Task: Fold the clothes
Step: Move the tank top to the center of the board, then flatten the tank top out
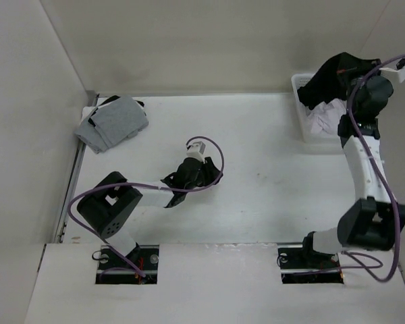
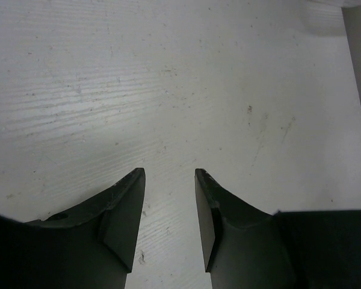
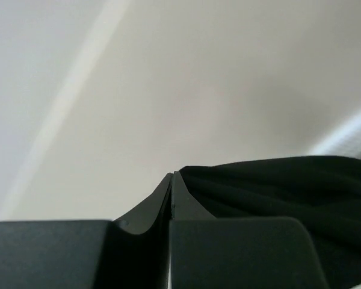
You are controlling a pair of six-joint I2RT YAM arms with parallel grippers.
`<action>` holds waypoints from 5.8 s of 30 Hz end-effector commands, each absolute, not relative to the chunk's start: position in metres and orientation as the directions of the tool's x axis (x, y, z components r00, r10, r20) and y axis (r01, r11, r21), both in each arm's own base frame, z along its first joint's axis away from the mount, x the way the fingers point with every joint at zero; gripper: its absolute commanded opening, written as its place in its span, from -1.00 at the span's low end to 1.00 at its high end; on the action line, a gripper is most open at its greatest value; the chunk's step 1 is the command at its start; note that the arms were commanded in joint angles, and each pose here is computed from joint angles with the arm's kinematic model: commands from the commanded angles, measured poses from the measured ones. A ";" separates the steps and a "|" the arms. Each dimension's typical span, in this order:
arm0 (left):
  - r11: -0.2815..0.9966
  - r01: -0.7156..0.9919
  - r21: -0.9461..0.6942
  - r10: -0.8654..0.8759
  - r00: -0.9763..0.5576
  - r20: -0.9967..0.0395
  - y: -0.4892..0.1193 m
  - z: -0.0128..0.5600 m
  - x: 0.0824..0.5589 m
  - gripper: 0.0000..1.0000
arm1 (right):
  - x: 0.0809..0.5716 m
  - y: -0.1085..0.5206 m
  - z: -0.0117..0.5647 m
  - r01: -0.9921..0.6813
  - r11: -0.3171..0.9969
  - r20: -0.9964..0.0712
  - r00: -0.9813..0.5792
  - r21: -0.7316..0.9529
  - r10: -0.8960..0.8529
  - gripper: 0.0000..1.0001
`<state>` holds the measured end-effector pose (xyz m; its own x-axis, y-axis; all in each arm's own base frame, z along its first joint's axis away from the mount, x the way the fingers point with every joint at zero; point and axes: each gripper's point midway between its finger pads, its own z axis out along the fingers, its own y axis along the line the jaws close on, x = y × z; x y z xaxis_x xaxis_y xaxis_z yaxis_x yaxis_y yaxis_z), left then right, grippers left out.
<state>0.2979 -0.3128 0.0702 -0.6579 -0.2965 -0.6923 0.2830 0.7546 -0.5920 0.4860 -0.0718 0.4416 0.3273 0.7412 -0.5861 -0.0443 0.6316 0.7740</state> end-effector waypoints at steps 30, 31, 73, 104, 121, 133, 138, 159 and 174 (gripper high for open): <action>0.786 -0.051 -0.617 -0.596 -0.327 -0.733 -0.126 0.138 0.312 -0.20 | 0.438 0.273 0.394 -0.460 0.562 -0.711 -0.270 0.687 0.649 -0.98; 0.790 -0.056 -0.610 -0.589 -0.342 -0.732 -0.127 0.134 0.311 -0.20 | 0.457 0.272 0.374 -0.409 0.579 -0.705 -0.310 0.705 0.638 -0.97; 0.823 0.060 -0.565 -0.482 -0.453 -0.750 -0.173 0.130 0.310 -0.23 | 0.165 0.312 0.163 -0.523 0.667 -0.697 -0.717 0.531 -0.009 -1.00; 0.767 -0.143 -0.625 -0.632 -0.337 -0.698 -0.093 0.142 0.291 -0.23 | 0.092 0.375 0.119 -0.508 0.792 -0.635 -0.745 0.339 -0.206 -0.53; 0.879 0.068 -0.473 -0.342 -0.601 -0.723 -0.188 0.078 0.263 -0.41 | 0.227 0.300 0.125 -0.241 0.799 -0.673 -0.695 0.550 0.254 -0.47; 0.893 0.135 -0.429 -0.235 -0.674 -0.700 -0.221 0.051 0.249 -0.37 | 0.326 0.250 0.081 -0.030 0.869 -0.682 -0.633 0.494 0.366 -0.39; 0.889 0.140 -0.435 -0.233 -0.679 -0.696 -0.223 0.048 0.250 -0.40 | 0.334 0.263 0.068 -0.059 0.869 -0.667 -0.666 0.492 0.332 -0.47; 0.868 0.165 -0.468 -0.250 -0.670 -0.699 -0.227 0.060 0.255 -0.53 | 0.311 0.195 0.118 0.088 0.845 -0.725 -0.472 0.528 0.502 -0.99; 0.859 0.245 -0.449 -0.186 -0.668 -0.720 -0.261 0.074 0.256 -0.16 | 0.219 0.097 0.142 0.262 0.647 -0.593 -0.262 0.716 0.761 -1.00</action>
